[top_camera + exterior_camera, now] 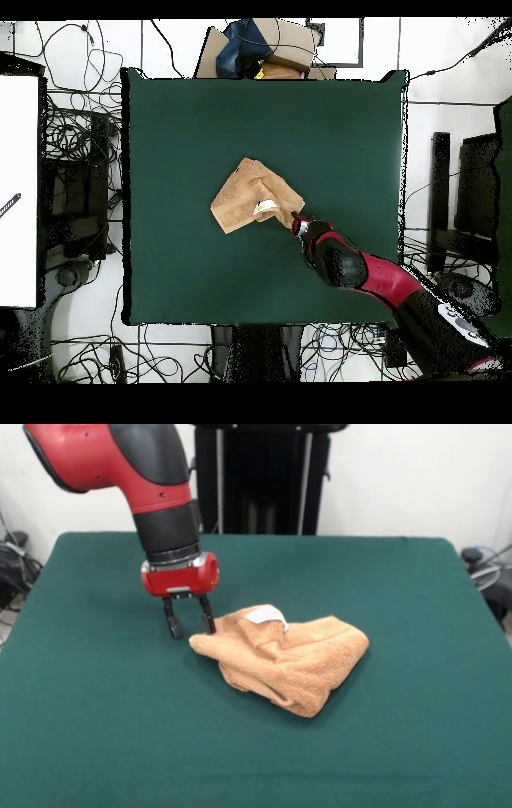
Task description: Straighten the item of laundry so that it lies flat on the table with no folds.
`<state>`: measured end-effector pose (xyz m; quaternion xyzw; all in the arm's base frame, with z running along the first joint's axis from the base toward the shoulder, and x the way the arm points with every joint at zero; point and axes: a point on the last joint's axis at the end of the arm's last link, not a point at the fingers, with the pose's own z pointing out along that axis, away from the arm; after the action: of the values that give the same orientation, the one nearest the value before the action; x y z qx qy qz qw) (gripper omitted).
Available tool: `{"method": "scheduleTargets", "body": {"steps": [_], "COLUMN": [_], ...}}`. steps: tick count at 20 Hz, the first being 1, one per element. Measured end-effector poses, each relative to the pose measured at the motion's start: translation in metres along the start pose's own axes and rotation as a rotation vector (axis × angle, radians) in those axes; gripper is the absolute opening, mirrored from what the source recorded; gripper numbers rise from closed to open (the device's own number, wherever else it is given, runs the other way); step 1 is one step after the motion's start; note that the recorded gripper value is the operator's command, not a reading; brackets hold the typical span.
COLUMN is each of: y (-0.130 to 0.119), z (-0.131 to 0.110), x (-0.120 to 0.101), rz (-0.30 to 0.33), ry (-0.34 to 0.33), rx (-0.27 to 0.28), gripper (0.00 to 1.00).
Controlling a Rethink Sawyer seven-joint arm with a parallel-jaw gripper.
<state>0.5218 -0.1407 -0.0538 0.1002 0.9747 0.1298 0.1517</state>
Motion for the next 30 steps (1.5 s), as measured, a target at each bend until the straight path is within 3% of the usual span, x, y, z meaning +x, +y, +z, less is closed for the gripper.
{"method": "scheduleTargets", "body": {"steps": [30], "y": [0.015], "z": [0.004], "x": [-0.003], "rz": [-0.017], "ry": [-0.001], "rx": [-0.021], "gripper": [1.0]}}
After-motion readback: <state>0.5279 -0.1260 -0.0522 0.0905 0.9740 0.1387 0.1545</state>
